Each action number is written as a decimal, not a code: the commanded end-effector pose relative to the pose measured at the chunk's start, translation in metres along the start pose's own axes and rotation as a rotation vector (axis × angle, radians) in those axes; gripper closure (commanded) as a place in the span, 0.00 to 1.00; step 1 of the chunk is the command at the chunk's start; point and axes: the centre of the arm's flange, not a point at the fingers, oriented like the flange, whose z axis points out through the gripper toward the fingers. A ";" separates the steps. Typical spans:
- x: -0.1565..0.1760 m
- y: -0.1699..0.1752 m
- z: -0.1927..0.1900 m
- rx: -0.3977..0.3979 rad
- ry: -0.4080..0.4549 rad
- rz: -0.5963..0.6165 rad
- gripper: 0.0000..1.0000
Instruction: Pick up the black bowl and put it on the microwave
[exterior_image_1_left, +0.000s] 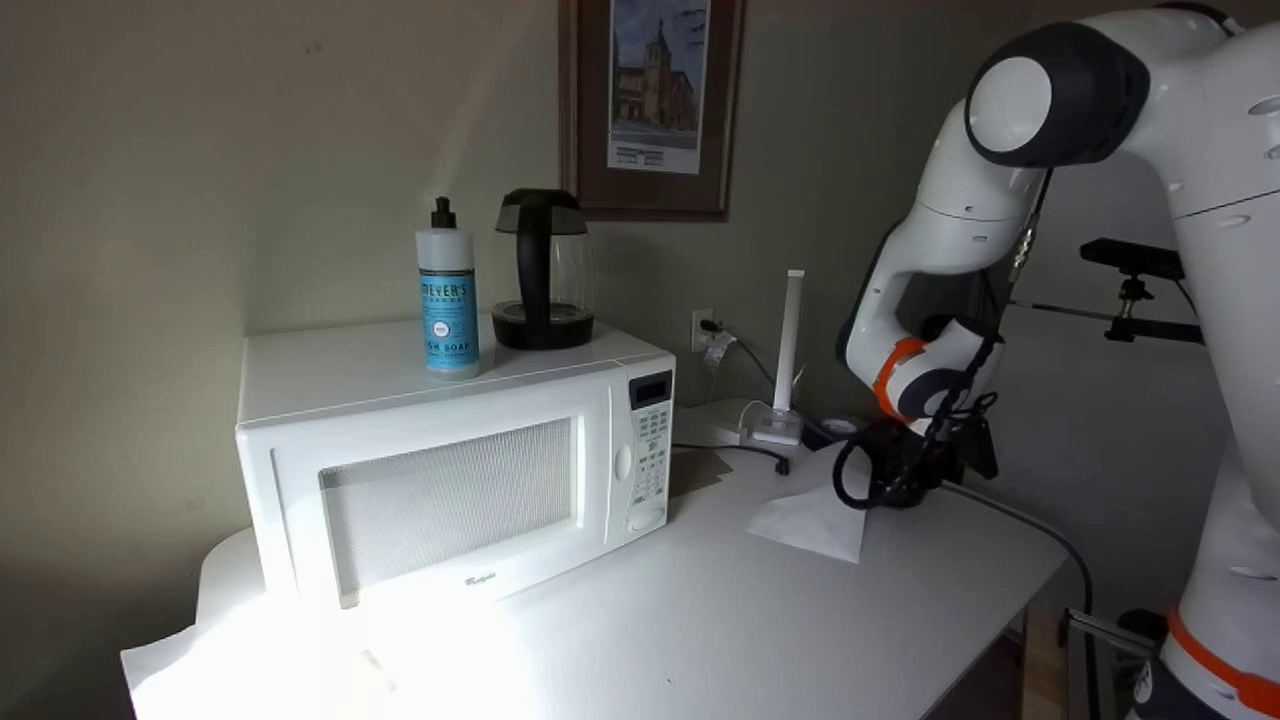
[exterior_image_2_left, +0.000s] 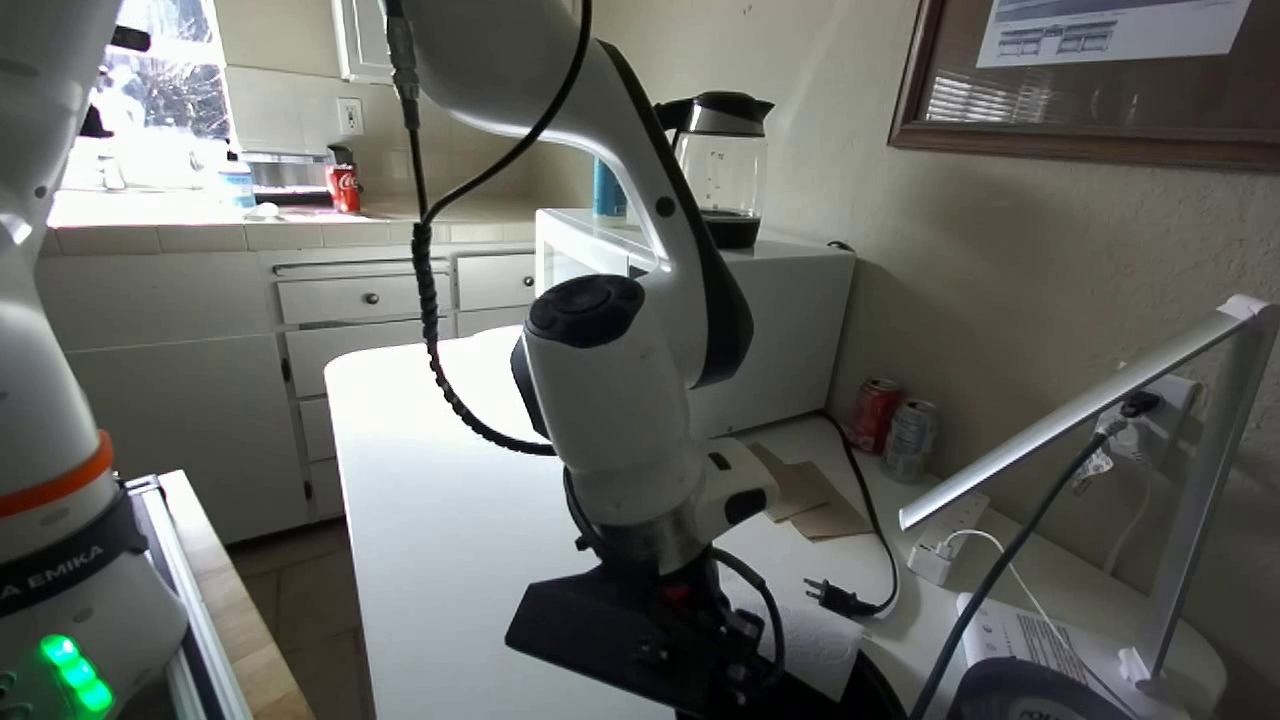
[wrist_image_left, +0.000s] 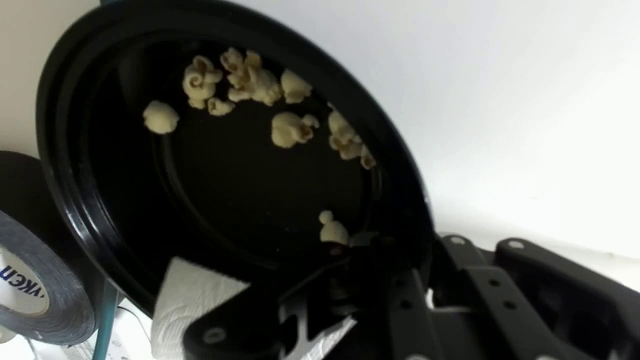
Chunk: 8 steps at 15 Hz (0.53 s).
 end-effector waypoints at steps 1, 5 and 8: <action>-0.009 -0.024 -0.030 -0.017 -0.016 -0.054 0.99; -0.005 -0.051 -0.059 -0.051 -0.098 -0.186 0.99; -0.003 -0.061 -0.079 -0.133 -0.263 -0.260 0.99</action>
